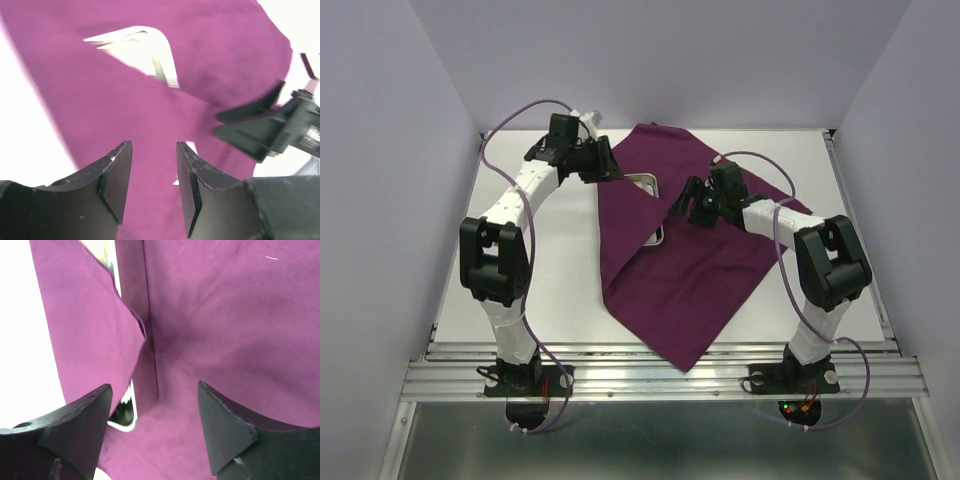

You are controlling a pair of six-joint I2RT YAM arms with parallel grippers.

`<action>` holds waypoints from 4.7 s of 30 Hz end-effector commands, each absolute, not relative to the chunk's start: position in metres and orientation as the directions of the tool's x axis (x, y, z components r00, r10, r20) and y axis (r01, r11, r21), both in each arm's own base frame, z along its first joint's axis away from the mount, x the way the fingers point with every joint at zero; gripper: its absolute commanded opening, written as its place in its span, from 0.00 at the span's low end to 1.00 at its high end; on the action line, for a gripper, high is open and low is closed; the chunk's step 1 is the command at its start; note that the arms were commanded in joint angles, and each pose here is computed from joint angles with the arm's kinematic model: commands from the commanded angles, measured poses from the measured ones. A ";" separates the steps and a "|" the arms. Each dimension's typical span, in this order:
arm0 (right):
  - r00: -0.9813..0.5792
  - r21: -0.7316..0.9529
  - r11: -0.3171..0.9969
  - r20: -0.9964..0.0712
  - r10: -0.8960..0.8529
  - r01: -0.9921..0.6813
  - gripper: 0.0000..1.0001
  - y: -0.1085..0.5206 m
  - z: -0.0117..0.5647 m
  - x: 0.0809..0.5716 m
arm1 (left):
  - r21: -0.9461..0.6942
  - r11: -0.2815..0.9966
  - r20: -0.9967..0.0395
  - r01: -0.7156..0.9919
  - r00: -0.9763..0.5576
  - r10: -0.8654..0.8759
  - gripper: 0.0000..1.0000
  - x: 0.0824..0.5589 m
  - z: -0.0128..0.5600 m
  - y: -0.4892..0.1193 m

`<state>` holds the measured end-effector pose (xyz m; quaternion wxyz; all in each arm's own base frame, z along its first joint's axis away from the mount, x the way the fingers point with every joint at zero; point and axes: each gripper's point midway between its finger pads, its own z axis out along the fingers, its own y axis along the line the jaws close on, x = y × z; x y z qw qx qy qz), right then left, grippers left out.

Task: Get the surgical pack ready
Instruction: Pack the surgical kit at the center of the board.

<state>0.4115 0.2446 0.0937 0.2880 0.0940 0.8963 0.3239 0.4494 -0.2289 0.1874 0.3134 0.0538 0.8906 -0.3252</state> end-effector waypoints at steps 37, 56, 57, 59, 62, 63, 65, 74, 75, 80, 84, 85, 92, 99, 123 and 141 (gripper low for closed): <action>-0.836 0.807 0.441 -0.513 0.196 -0.392 0.36 0.373 0.094 0.568 | -0.450 0.892 -0.392 -0.026 -0.892 -0.224 0.48 0.418 0.050 -0.125; -0.829 0.807 0.382 -0.537 0.157 -0.450 0.30 0.376 0.123 0.555 | -0.490 0.872 -0.374 -0.004 -0.902 -0.215 0.48 0.418 0.049 -0.134; -0.827 0.806 0.383 -0.539 0.160 -0.452 0.30 0.376 0.125 0.555 | -0.491 0.871 -0.374 -0.004 -0.902 -0.215 0.48 0.418 0.050 -0.134; -0.823 0.803 0.392 -0.543 0.170 -0.449 0.31 0.374 0.130 0.556 | -0.492 0.871 -0.376 -0.002 -0.901 -0.215 0.48 0.418 0.050 -0.135; -0.818 0.800 0.393 -0.549 0.171 -0.454 0.31 0.374 0.136 0.555 | -0.492 0.870 -0.380 0.000 -0.900 -0.215 0.48 0.418 0.052 -0.135; -0.819 0.800 0.392 -0.548 0.170 -0.455 0.31 0.374 0.137 0.554 | -0.494 0.869 -0.379 -0.001 -0.900 -0.216 0.48 0.419 0.052 -0.136; -0.819 0.801 0.382 -0.550 0.165 -0.461 0.31 0.374 0.142 0.552 | -0.498 0.867 -0.377 0.002 -0.901 -0.214 0.48 0.418 0.052 -0.137; -0.860 0.827 0.349 -0.500 0.101 -0.440 0.33 0.375 0.118 0.534 | -0.512 0.859 -0.370 0.008 -0.904 -0.213 0.48 0.418 0.051 -0.144; -0.858 0.824 0.358 -0.502 0.105 -0.438 0.34 0.374 0.116 0.535 | -0.513 0.858 -0.370 0.008 -0.904 -0.213 0.48 0.418 0.052 -0.145; -0.841 0.808 0.388 -0.524 0.132 -0.443 0.38 0.372 0.125 0.541 | -0.511 0.860 -0.376 0.012 -0.902 -0.211 0.48 0.419 0.055 -0.145; -0.778 0.764 0.500 -0.578 0.247 -0.408 0.51 0.339 0.154 0.564 | -0.508 0.861 -0.379 0.014 -0.902 -0.209 0.48 0.418 0.057 -0.145; -0.763 0.748 0.555 -0.582 0.283 -0.364 0.56 0.330 0.148 0.569 | -0.508 0.861 -0.379 0.014 -0.902 -0.209 0.48 0.418 0.057 -0.145; -0.670 0.690 0.647 -0.651 0.358 -0.324 0.65 0.269 0.199 0.564 | -0.511 0.859 -0.377 0.030 -0.906 -0.193 0.48 0.413 0.059 -0.152; -0.778 0.700 0.676 -0.550 0.305 -0.230 0.65 0.248 0.150 0.494 | -0.504 0.863 -0.394 0.040 -0.899 -0.189 0.48 0.412 0.065 -0.153; -0.895 0.792 0.569 -0.397 0.202 -0.223 0.29 0.295 0.090 0.434 | -0.482 0.876 -0.422 0.034 -0.885 -0.197 0.48 0.416 0.081 -0.148; -0.834 0.720 0.676 -0.463 0.300 -0.156 0.01 0.272 0.090 0.446 | -0.344 0.932 -0.586 0.110 -0.801 -0.122 0.49 0.428 0.162 -0.157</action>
